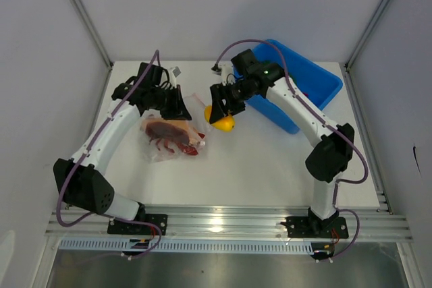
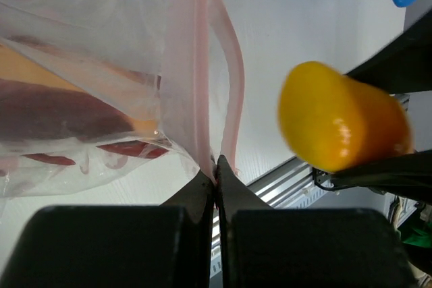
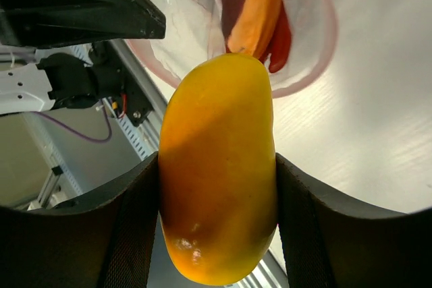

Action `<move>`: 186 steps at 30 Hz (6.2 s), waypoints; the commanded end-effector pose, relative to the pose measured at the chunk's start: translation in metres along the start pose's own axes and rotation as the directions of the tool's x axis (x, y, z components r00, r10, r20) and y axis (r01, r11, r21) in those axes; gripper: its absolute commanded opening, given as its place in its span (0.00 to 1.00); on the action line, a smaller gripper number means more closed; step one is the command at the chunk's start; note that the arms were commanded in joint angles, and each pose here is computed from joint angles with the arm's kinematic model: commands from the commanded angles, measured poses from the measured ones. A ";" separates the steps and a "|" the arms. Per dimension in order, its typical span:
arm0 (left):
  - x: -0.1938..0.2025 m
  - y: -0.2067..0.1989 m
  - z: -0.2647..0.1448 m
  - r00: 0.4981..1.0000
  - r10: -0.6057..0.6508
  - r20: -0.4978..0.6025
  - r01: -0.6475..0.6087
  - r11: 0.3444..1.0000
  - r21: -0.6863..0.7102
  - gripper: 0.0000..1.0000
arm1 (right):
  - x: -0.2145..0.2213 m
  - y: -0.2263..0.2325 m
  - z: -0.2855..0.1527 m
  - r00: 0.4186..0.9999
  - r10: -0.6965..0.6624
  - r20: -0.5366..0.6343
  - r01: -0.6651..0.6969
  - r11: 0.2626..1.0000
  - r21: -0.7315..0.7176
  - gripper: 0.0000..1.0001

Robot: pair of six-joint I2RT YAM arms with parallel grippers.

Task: Place the food in the zip-top bag and seal the zipper
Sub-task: Place the fake fruit in the zipper food storage bag, then pick up the fake vegetable from the bin, then place the fake vegetable in the zipper food storage bag.

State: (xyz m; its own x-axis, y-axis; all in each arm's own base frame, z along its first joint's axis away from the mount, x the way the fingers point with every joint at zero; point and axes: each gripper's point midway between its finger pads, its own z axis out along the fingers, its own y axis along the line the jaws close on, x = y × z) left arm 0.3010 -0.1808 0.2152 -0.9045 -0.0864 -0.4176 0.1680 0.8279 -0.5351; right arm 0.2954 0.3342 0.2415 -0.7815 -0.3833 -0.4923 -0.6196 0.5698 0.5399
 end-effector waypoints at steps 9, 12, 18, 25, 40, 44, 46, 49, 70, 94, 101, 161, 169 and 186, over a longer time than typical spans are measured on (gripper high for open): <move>0.000 -0.041 -0.032 0.997 0.050 0.057 -0.057 0.990 0.131 0.01 | -0.015 0.012 0.037 0.999 -0.008 -0.031 0.008 1.000 -0.007 0.15; 0.003 -0.048 -0.033 0.997 0.060 0.051 -0.067 0.987 0.148 0.01 | -0.021 0.012 0.047 1.000 -0.003 -0.024 0.003 1.000 -0.008 0.16; 0.000 -0.060 -0.042 0.995 0.071 0.076 -0.084 0.979 0.184 0.01 | -0.029 0.008 0.067 1.000 0.026 -0.007 -0.026 1.000 0.003 0.21; -0.001 -0.065 -0.047 0.994 0.059 0.095 -0.076 0.978 0.194 0.01 | -0.035 0.007 0.079 0.999 0.032 -0.001 -0.032 0.999 0.001 0.55; -0.010 -0.063 -0.046 0.991 0.059 0.123 -0.080 0.981 0.176 0.01 | -0.048 0.002 0.018 0.994 0.016 0.111 -0.027 0.994 0.105 0.99; -0.010 -0.061 -0.041 0.992 0.057 0.116 -0.077 0.982 0.173 0.01 | -0.074 -0.030 -0.031 0.965 0.062 0.256 -0.113 0.975 0.192 0.99; -0.009 -0.059 -0.038 0.992 0.055 0.111 -0.073 0.983 0.170 0.01 | -0.085 -0.050 -0.059 0.936 0.067 0.346 -0.167 0.949 0.267 0.99; -0.009 -0.058 -0.034 0.993 0.051 0.104 -0.068 0.982 0.174 0.00 | -0.096 -0.095 -0.098 0.860 0.150 0.488 -0.332 0.890 0.312 0.99; 0.009 -0.032 0.005 1.000 -0.013 0.018 0.010 0.990 0.139 0.01 | -0.141 -0.344 -0.026 0.502 0.363 0.785 -0.737 0.655 0.168 0.91; 0.011 -0.015 0.031 0.995 -0.095 -0.027 0.097 0.992 0.081 0.01 | -0.135 -0.419 0.055 0.402 0.492 0.772 -0.816 0.574 0.059 0.74; 0.015 -0.012 0.030 0.995 -0.099 -0.030 0.101 0.992 0.070 0.01 | -0.128 -0.426 0.067 0.386 0.525 0.759 -0.835 0.548 0.045 0.63; 0.028 -0.006 0.033 0.999 -0.044 -0.015 0.045 0.994 0.097 0.00 | 0.015 -0.012 -0.077 0.955 0.279 0.102 -0.246 0.934 -0.259 0.00; 0.016 -0.004 0.033 1.000 -0.011 0.007 0.011 0.998 0.063 0.00 | 0.076 0.045 -0.045 0.968 0.209 -0.142 -0.243 0.924 -0.296 0.00; 0.018 -0.025 0.012 1.000 0.002 0.003 -0.003 0.990 0.140 0.01 | 0.068 0.022 0.003 0.953 0.220 -0.209 -0.253 0.957 -0.145 0.00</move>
State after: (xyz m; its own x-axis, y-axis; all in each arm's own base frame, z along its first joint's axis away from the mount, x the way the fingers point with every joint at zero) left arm 0.2935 -0.2073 0.1873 -0.9251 -0.1016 -0.3658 0.1577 0.7736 -0.6138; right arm 0.2145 0.3132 0.2164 -0.9115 -0.3800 -0.1572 -0.3491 0.5130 0.7842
